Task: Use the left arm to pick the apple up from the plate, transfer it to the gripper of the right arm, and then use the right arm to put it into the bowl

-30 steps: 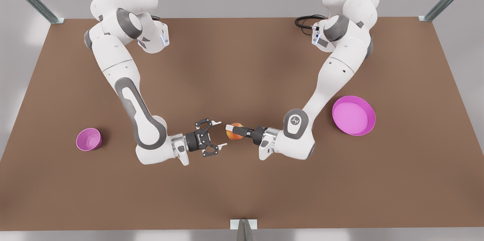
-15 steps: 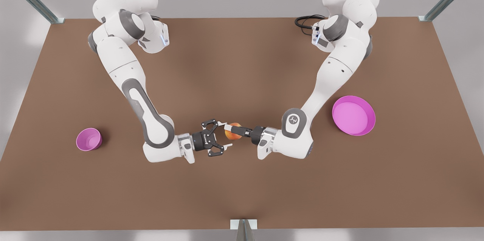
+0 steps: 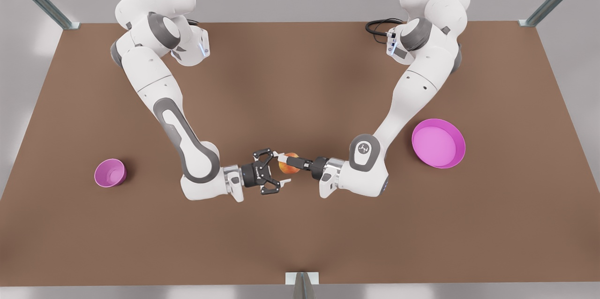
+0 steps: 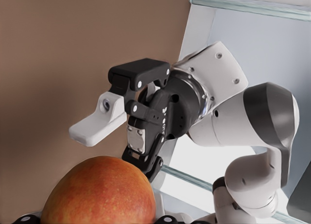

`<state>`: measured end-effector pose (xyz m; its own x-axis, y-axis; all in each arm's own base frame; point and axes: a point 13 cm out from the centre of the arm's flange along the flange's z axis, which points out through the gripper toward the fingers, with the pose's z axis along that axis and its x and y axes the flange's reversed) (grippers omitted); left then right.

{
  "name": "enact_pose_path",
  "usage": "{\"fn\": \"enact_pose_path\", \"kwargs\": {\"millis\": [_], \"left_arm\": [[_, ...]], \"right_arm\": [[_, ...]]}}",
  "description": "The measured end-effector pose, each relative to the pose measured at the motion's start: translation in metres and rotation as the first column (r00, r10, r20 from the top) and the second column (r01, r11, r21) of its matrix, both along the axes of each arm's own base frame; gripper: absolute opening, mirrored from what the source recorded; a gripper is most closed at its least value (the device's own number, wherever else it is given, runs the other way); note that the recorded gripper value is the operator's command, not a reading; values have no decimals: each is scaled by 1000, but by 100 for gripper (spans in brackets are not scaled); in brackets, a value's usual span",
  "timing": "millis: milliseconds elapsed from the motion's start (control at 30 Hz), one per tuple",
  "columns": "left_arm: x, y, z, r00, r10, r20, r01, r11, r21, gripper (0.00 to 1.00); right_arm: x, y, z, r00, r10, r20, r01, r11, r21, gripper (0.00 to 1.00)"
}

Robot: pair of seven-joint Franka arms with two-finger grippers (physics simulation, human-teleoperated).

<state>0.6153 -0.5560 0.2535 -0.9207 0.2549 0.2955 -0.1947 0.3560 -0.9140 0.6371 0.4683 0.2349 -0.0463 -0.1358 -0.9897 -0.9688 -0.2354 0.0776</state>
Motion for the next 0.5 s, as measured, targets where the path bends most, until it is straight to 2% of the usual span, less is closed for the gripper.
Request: {"fn": "enact_pose_path", "kwargs": {"millis": [500], "left_arm": [[2, 0, -3, 1000, 5, 2, -5, 1000, 0, 81]], "right_arm": [[-12, 14, 4, 1000, 20, 6, -20, 999, 26, 100]]}}
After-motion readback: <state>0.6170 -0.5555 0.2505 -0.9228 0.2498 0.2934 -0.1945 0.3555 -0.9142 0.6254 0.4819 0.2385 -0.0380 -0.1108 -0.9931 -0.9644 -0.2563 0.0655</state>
